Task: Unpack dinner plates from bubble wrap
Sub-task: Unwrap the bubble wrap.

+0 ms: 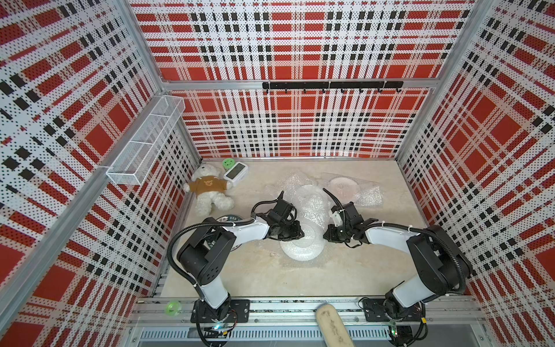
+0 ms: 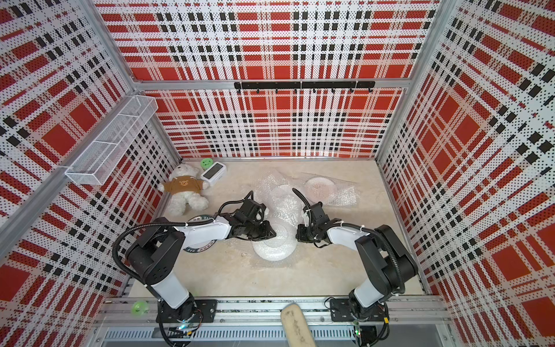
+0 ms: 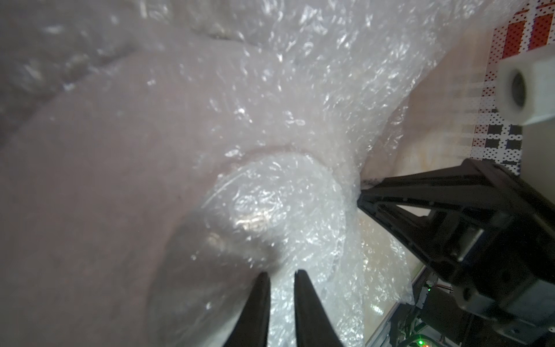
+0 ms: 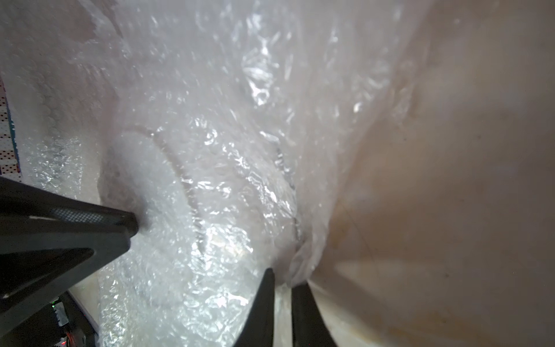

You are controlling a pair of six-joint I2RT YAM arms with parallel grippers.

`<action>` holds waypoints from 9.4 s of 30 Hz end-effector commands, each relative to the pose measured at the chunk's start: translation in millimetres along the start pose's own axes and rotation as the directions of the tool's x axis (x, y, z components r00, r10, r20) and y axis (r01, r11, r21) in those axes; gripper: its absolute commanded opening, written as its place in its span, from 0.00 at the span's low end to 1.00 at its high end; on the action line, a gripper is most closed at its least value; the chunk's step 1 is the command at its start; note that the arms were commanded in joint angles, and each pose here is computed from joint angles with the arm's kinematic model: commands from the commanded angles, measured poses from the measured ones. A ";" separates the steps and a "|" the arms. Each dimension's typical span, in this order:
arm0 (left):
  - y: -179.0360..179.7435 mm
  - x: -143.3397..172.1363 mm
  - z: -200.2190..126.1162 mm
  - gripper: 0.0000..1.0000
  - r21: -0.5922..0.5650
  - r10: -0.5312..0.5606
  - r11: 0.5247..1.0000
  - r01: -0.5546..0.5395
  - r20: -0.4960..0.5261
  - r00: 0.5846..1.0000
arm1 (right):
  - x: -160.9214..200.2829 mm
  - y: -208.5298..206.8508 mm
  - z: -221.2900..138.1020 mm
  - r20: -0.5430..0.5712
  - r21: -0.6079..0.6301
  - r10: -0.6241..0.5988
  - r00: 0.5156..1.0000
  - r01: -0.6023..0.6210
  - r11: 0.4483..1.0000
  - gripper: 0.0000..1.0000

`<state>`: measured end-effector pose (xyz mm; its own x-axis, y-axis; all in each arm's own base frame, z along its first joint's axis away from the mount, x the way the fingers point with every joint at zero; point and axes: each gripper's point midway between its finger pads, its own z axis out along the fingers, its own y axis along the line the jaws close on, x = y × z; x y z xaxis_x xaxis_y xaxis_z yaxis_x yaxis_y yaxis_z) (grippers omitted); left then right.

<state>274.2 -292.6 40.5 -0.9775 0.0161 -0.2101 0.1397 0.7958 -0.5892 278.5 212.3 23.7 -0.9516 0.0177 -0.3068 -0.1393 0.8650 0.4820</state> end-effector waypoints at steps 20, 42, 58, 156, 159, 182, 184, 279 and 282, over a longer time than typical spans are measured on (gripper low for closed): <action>80.2 46.4 14.0 0.21 -0.284 -0.118 0.956 0.081 -0.116 0.986 | 2.5 -17.5 -15.0 0.029 0.047 0.010 1.000 -0.011 0.999 0.00; 78.0 44.7 15.9 0.21 -0.268 -0.122 0.960 0.086 -0.121 0.985 | 3.0 5.4 -29.7 0.030 0.083 -0.162 0.986 0.159 0.984 0.35; 79.5 46.9 14.9 0.20 -0.270 -0.122 0.959 0.084 -0.124 0.985 | 11.4 -8.7 -6.1 -0.026 0.187 -0.187 0.982 0.188 0.964 0.14; -42.2 65.5 -60.3 0.87 -0.209 0.442 0.870 -0.447 -0.072 0.894 | -20.6 10.7 -25.2 0.216 -0.141 0.158 0.963 -0.129 0.982 0.00; -58.6 66.3 -55.3 0.89 -0.232 0.502 0.833 -0.503 -0.069 0.862 | -17.7 11.3 -19.3 0.187 -0.149 0.177 0.966 -0.150 0.977 0.00; -117.9 73.6 46.2 0.62 -0.368 0.592 0.724 -0.583 -0.103 0.800 | -5.6 -19.0 -6.5 0.051 -0.242 0.312 0.949 -0.291 0.926 0.00; -114.0 71.1 47.7 0.60 -0.404 0.585 0.716 -0.569 -0.097 0.805 | -5.5 -19.9 -6.0 0.045 -0.258 0.322 0.946 -0.300 0.918 0.00; -21.8 51.0 -63.8 0.00 -0.572 0.360 0.793 -0.209 0.163 0.918 | -15.2 -60.5 -11.5 0.132 -0.076 0.291 0.948 -0.283 0.956 0.00; -14.2 43.5 -75.0 0.00 -0.565 0.335 0.807 -0.173 0.196 0.921 | -13.2 -63.8 -10.5 0.135 -0.065 0.298 0.945 -0.291 0.954 0.00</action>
<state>211.0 -294.0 91.4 -0.8211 0.1980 -0.5353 0.2712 0.9606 -0.0605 287.7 183.9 25.6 -0.9434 0.2505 -0.2173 0.0282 0.7135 0.7001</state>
